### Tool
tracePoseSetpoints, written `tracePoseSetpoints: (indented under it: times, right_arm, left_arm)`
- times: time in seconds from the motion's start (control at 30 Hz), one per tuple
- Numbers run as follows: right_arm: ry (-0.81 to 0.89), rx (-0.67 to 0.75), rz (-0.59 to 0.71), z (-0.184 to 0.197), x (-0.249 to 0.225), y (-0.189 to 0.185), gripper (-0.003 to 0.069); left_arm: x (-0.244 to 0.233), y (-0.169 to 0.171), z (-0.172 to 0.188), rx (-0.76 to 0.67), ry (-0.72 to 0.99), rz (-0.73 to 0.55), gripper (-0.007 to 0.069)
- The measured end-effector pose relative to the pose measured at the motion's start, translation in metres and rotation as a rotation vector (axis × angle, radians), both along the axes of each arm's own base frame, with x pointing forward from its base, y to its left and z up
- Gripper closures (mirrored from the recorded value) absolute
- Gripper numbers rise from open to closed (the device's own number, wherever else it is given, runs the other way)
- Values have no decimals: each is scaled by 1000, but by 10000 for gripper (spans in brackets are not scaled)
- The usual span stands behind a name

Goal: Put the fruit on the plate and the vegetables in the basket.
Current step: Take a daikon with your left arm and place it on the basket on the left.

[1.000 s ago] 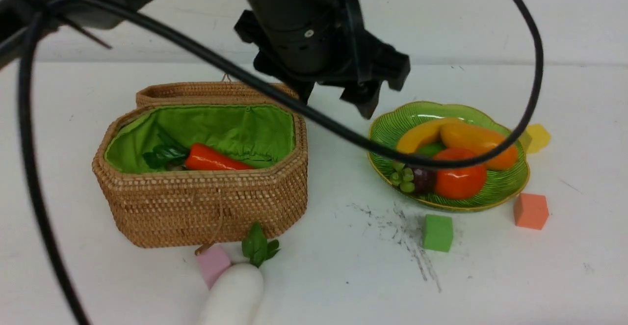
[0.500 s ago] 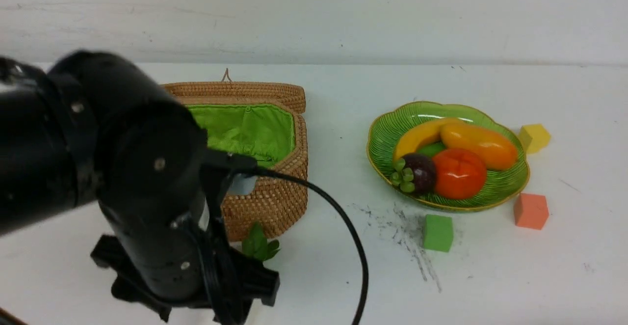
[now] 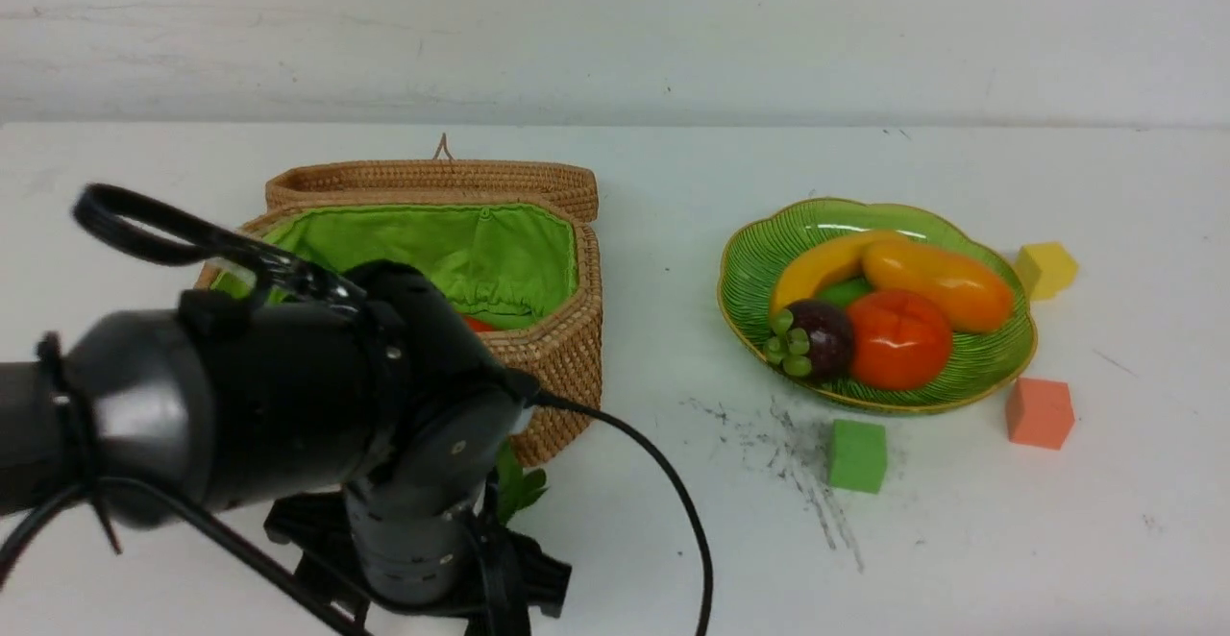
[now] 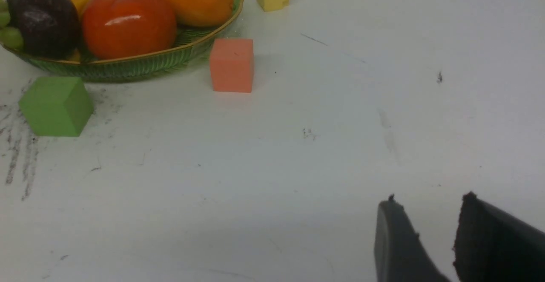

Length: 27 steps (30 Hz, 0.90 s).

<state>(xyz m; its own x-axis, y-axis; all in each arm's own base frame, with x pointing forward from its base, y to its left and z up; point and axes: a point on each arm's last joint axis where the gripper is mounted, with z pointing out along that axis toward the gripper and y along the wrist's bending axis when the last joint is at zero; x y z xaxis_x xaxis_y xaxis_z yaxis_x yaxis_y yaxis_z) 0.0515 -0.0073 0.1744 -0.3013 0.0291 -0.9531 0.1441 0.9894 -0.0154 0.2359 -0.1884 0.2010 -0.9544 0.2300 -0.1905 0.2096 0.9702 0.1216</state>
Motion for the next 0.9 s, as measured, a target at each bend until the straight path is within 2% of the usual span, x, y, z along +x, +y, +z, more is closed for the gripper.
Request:
tracePoseSetpoints:
  times: [0.23,0.33,0.43,0.5,0.9]
  right_arm:
    - [0,0,0,0,0,0,421]
    - [0,0,0,0,0,0,421]
    - [0,0,0,0,0,0,421]
    - [0,0,0,0,0,0,421]
    - [0,0,0,0,0,0,421]
  left_arm:
    - [-5,-13,-25,-37,156,-120,57]
    - [-7,-17,-27,-72,190,-158,104]
    - [-8,-18,-27,-81,199,-166,211]
    - [-8,-17,-26,-81,199,-178,246]
    - [-14,-12,-1,-113,156,-196,244]
